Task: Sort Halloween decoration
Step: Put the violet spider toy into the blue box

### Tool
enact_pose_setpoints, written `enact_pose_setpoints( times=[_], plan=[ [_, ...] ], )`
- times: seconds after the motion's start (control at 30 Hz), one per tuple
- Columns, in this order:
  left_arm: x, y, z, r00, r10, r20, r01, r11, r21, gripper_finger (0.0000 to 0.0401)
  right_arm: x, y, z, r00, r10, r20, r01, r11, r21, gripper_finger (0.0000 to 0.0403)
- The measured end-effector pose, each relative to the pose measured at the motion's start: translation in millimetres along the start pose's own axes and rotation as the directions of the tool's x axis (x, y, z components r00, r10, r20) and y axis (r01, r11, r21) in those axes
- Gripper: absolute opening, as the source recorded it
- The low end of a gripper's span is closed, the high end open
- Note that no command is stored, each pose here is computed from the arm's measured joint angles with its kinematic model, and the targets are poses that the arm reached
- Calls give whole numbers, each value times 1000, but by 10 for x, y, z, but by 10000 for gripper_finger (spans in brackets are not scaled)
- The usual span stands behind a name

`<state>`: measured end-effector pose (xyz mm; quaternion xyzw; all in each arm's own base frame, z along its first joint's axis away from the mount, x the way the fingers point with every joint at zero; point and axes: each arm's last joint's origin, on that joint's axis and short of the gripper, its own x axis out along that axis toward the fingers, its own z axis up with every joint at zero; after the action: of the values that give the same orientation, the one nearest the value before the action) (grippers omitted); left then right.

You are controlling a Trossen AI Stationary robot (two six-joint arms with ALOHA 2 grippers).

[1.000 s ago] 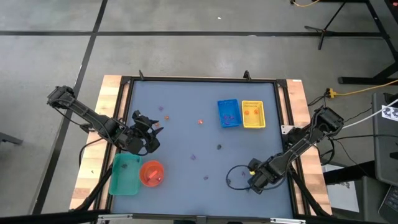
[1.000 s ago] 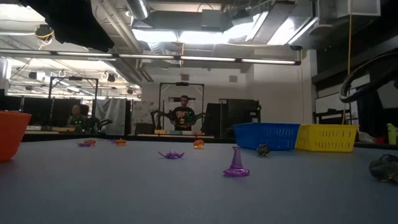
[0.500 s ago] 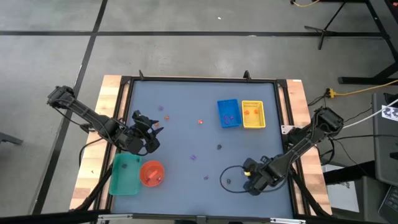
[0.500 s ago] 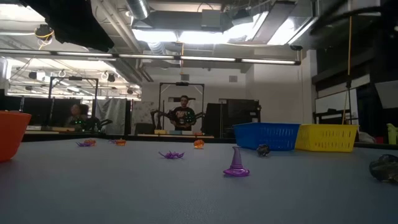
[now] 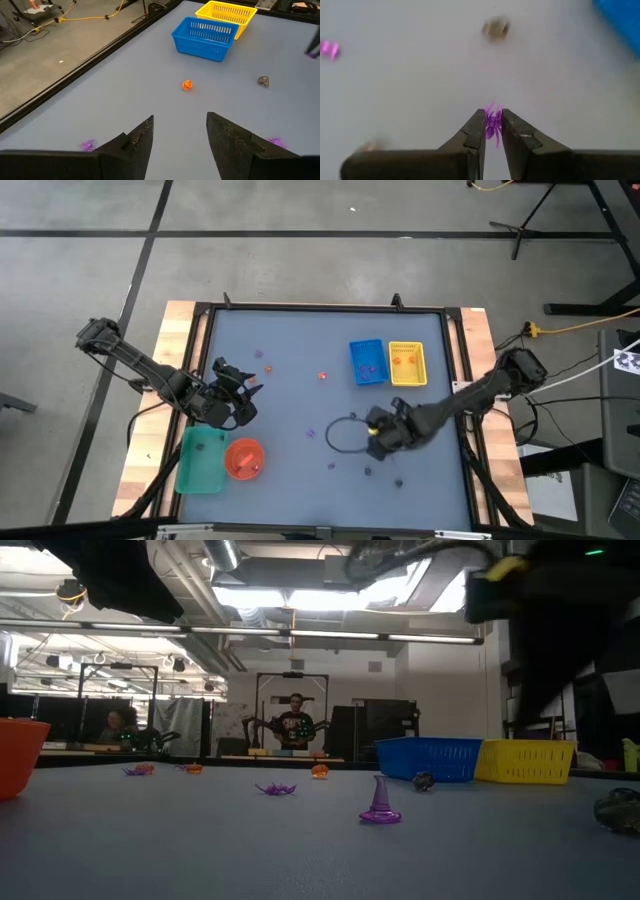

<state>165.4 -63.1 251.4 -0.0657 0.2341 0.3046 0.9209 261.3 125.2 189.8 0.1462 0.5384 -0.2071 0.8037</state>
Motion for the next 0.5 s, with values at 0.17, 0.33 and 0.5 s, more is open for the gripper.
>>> enact_pose_setpoints(
  times=[0.17,0.33,0.5],
  plan=[
    [0,0,0,1000,0,0,0,1000,0,167,-16,-153,386,997,-38,72,44,995,-90,53],
    [0,0,0,1000,0,0,0,1000,0,167,-48,-346,735,986,-91,141,120,971,-206,53],
    [0,0,0,1000,0,0,0,1000,0,167,-10,-601,963,970,-175,170,214,945,-248,53]
  ],
)
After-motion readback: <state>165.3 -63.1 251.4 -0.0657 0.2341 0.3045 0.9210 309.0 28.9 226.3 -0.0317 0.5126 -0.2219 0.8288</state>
